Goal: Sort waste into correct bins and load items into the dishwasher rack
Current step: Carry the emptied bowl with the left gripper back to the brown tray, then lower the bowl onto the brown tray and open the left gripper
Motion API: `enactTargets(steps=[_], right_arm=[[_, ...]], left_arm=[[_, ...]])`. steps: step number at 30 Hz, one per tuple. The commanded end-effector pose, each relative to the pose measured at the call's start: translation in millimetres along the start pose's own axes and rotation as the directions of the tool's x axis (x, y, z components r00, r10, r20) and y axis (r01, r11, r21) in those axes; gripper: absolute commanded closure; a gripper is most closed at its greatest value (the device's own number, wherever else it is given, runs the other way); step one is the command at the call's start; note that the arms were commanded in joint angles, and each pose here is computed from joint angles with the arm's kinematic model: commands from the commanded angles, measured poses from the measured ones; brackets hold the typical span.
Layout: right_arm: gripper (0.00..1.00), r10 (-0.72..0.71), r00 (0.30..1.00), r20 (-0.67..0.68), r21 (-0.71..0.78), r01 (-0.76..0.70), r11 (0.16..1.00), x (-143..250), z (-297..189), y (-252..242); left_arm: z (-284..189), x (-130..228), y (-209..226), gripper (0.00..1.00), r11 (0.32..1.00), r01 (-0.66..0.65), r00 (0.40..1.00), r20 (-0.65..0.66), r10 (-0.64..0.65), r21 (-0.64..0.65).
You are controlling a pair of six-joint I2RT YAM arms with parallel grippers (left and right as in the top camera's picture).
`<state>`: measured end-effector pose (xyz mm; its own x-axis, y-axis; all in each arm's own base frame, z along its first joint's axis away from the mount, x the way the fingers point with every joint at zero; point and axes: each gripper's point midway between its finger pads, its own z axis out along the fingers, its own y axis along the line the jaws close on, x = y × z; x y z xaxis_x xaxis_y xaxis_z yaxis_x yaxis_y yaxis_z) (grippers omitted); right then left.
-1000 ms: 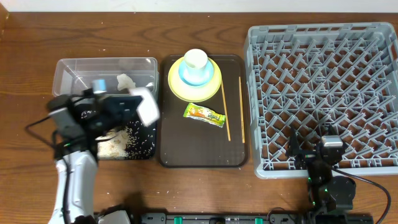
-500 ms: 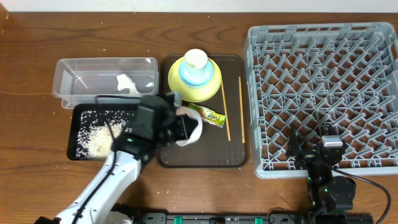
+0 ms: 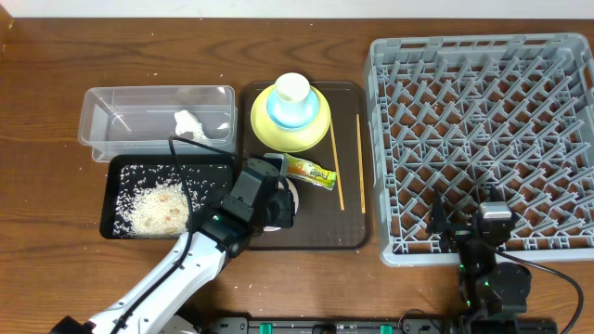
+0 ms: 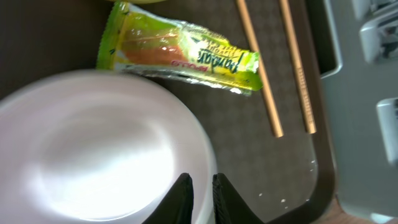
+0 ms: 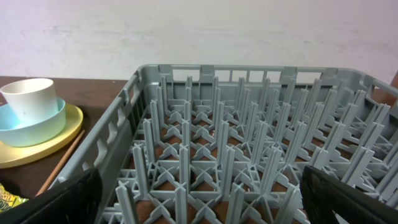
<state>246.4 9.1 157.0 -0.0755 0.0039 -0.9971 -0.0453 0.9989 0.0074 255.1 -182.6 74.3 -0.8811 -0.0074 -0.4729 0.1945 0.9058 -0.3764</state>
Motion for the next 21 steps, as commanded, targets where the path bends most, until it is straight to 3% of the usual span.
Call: enactTargets(steps=[1, 5, 8, 17, 21], right_arm=[[0.01, -0.014, 1.0, -0.003, -0.002, 0.014, 1.0, 1.2, 0.0, 0.5], [0.01, -0.014, 1.0, -0.003, -0.002, 0.014, 1.0, 1.2, 0.0, 0.5], [0.01, -0.014, 1.0, -0.003, -0.002, 0.014, 1.0, 1.2, 0.0, 0.5], [0.01, -0.014, 1.0, -0.003, -0.002, 0.014, 1.0, 1.2, 0.0, 0.5], [0.01, -0.014, 1.0, -0.003, -0.002, 0.014, 1.0, 1.2, 0.0, 0.4]], left_arm=[[-1.0, -1.9, 3.7, 0.83, 0.999, -0.02, 1.0, 0.004, 0.02, -0.029], [-1.2, -0.7, 3.8, 0.74, 0.999, -0.02, 1.0, -0.002, 0.02, -0.029], [-2.3, -9.2, -0.8, 0.73, 1.0, -0.024, 0.999, 0.027, 0.024, -0.015], [-33.3, -62.6, -33.8, 0.72, 0.997, -0.07, 0.991, 0.113, 0.067, 0.022], [-48.0, -86.9, -40.0, 0.69, 0.993, -0.115, 0.986, 0.121, 0.118, -0.03]])
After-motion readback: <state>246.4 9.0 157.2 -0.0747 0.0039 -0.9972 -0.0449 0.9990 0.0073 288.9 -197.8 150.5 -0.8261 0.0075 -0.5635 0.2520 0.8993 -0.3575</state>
